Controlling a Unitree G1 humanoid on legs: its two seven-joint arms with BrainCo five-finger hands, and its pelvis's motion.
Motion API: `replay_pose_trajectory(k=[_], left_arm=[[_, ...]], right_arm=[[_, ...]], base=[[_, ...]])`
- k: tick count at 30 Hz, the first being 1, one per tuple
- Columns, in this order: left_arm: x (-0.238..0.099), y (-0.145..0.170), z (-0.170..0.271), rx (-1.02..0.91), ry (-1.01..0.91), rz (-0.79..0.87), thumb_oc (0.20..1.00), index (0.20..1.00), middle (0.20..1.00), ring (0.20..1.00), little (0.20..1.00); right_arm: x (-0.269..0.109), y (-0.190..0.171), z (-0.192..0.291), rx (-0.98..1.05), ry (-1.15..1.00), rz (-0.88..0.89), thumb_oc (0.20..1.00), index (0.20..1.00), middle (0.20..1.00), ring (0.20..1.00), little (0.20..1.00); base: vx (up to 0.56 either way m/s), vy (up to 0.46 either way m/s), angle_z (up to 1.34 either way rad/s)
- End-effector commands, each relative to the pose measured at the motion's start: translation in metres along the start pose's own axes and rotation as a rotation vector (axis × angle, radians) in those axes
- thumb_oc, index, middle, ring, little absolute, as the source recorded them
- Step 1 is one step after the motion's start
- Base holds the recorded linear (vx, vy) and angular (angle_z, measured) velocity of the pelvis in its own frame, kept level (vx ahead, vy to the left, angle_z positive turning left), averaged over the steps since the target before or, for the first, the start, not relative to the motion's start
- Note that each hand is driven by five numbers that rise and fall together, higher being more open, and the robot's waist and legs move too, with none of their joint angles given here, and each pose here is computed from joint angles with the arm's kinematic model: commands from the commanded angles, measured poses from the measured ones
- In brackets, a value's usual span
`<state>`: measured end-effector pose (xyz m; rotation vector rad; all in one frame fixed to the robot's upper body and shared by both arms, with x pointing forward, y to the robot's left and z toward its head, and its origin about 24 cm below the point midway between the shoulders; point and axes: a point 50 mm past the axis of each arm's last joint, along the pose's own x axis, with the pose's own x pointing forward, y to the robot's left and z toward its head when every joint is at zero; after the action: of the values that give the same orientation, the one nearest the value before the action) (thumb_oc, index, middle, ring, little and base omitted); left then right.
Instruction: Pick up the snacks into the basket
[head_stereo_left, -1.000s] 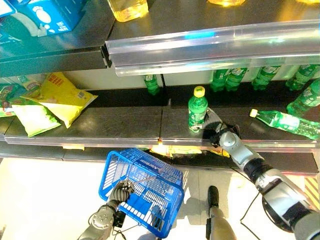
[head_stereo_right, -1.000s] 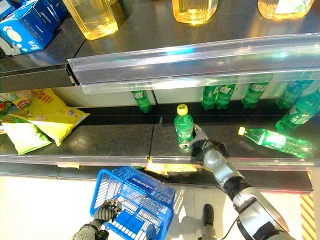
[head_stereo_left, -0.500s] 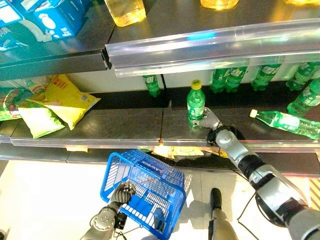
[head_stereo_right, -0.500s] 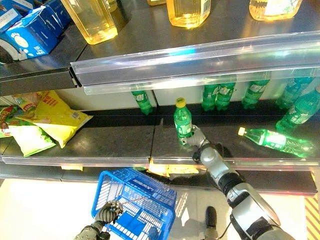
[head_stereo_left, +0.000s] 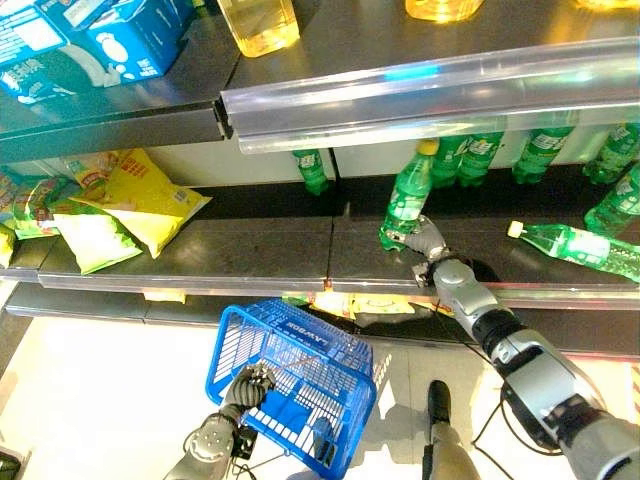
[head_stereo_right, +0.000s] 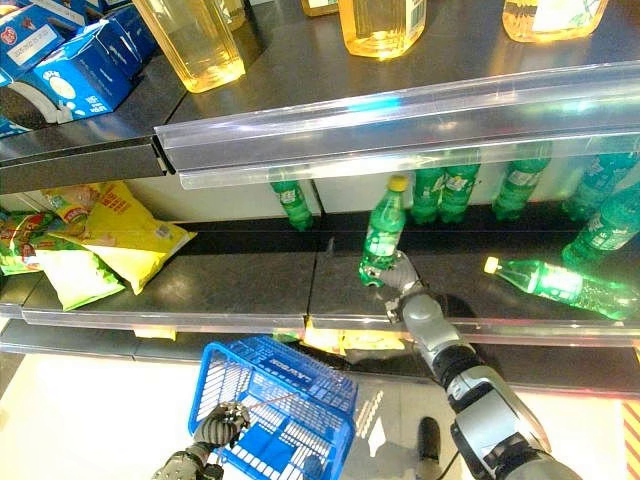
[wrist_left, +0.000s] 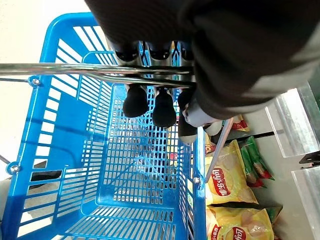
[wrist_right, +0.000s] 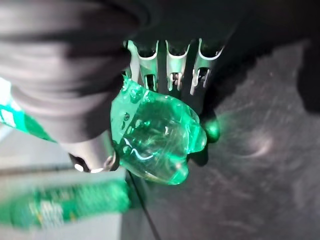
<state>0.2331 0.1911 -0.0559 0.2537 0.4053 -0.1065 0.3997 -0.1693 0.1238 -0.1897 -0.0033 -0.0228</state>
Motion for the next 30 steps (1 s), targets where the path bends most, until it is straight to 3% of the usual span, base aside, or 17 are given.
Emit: replay_pose_trajectory(k=[1, 7, 10, 18, 26, 30], left_arm=[[0.008, 0.016, 0.029, 0.045, -0.121, 0.029, 0.2, 0.2, 0.2, 0.2, 0.2], [0.008, 0.02, 0.019, 0.041, -0.062, 0.059, 0.2, 0.2, 0.2, 0.2, 0.2], [0.008, 0.024, 0.016, 0.06, -0.04, 0.076, 0.2, 0.2, 0.2, 0.2, 0.2], [0.009, 0.03, 0.025, 0.074, -0.074, 0.093, 0.2, 0.2, 0.2, 0.2, 0.2], [0.016, 0.036, 0.049, 0.099, -0.146, 0.114, 0.2, 0.2, 0.2, 0.2, 0.2], [0.027, 0.036, 0.074, 0.141, -0.21, 0.13, 0.2, 0.2, 0.2, 0.2, 0.2]], right_arm=[[-0.002, 0.035, 0.009, 0.219, -0.038, 0.125, 0.2, 0.2, 0.2, 0.2, 0.2], [-0.024, 0.051, 0.027, 0.364, -0.172, 0.283, 0.2, 0.2, 0.2, 0.2, 0.2], [-0.047, 0.055, 0.029, 0.346, -0.235, 0.41, 0.2, 0.2, 0.2, 0.2, 0.2], [-0.077, 0.045, 0.019, 0.311, -0.261, 0.52, 0.2, 0.2, 0.2, 0.2, 0.2], [-0.117, 0.048, -0.008, 0.342, -0.178, 0.679, 0.2, 0.2, 0.2, 0.2, 0.2], [-0.134, 0.063, -0.045, 0.401, -0.005, 0.748, 0.2, 0.2, 0.2, 0.2, 0.2]], base=[[0.0, 0.0, 0.0], [0.0, 0.0, 0.01], [0.01, -0.009, 0.04], [0.0, 0.0, -0.01], [-0.01, 0.016, -0.02], [-0.03, 0.004, -0.05]])
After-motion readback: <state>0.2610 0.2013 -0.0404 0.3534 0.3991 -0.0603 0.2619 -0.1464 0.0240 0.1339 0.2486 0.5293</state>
